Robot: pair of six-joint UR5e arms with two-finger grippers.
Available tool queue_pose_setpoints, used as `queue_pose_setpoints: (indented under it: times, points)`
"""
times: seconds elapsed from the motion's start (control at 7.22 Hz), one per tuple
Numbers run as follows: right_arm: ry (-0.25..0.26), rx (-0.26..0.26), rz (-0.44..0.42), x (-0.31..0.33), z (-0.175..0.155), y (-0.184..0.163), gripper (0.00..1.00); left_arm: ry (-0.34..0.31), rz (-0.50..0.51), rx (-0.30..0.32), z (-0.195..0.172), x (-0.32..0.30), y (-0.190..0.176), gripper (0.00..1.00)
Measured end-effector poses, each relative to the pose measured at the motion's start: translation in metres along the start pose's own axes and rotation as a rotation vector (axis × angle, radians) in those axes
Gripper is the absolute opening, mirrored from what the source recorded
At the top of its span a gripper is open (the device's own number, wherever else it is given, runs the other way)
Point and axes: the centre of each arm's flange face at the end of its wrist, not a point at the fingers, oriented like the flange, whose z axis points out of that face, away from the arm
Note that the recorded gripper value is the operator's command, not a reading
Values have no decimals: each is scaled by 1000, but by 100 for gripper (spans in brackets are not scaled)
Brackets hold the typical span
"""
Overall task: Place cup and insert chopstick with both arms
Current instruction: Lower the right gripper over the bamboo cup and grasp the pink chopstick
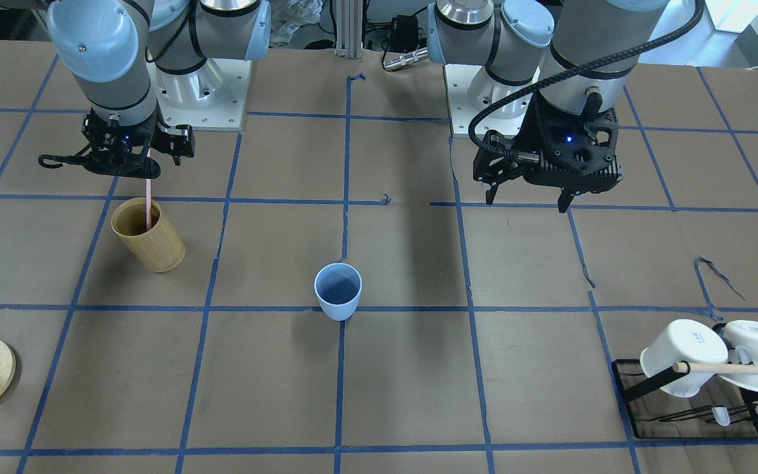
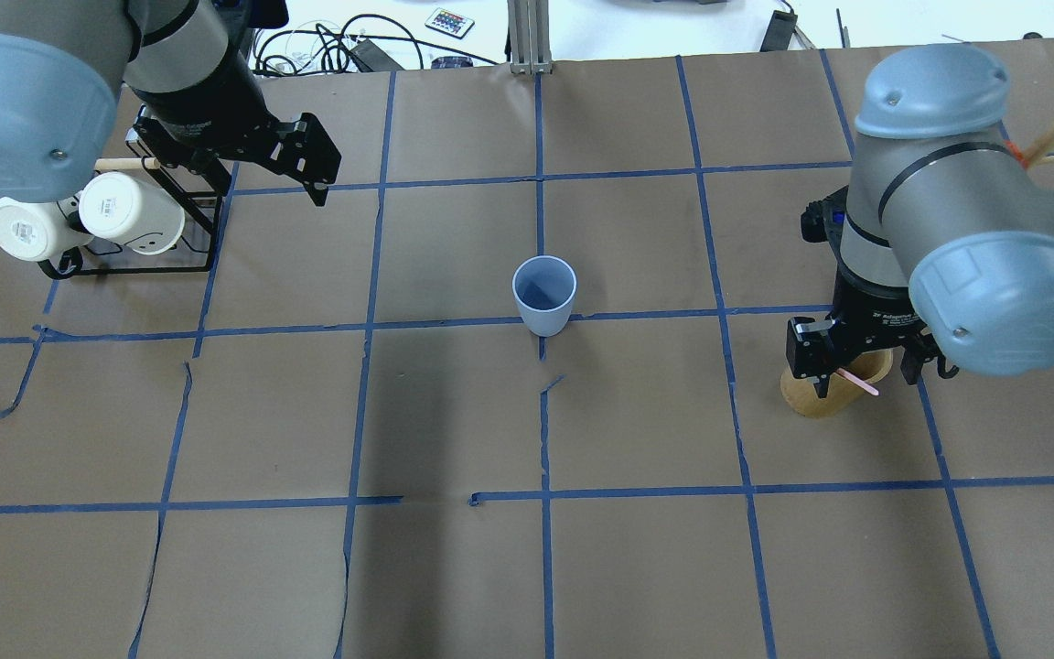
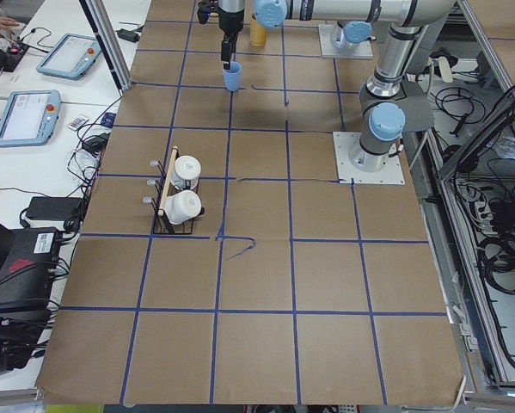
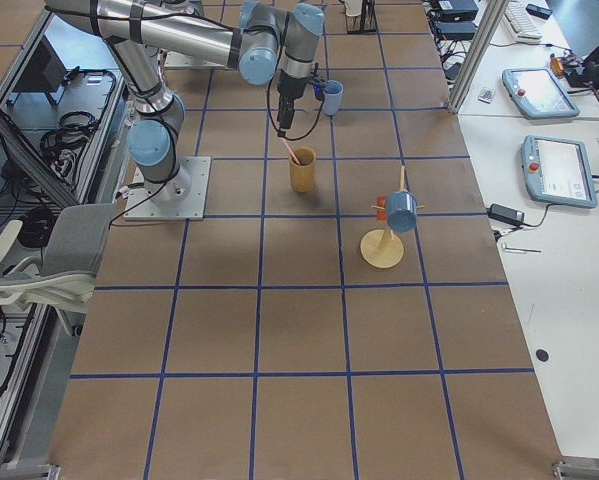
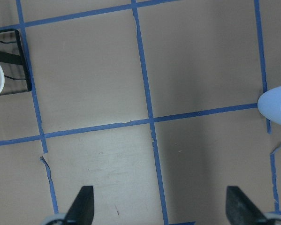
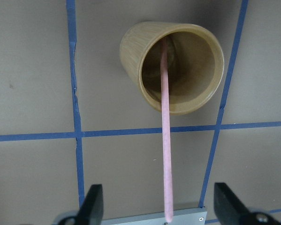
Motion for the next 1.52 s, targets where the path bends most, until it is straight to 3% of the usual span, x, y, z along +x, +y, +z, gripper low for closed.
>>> queue_pose_setpoints:
  times: [0.28, 0.42, 0.69, 1.11, 1.38, 1.52]
  points:
    - [9, -2, -3, 0, 1, 0, 9, 0, -1, -2, 1, 0, 0, 100]
    - [27, 0, -5, 2, 1, 0, 0, 0, -1, -2, 2, 0, 0, 100]
    - [55, 0, -8, 5, 0, 0, 0, 1, -2, -2, 2, 1, 0, 100]
    - [59, 5, -7, 6, -4, 0, 0, 2, -1, -3, 3, 1, 0, 100]
    - [51, 32, -2, 9, -28, -2, 0, -4, 1, 1, 2, 1, -1, 100]
    - [47, 30, -3, 14, -55, 0, 0, -6, 1, 3, 1, 1, -2, 100]
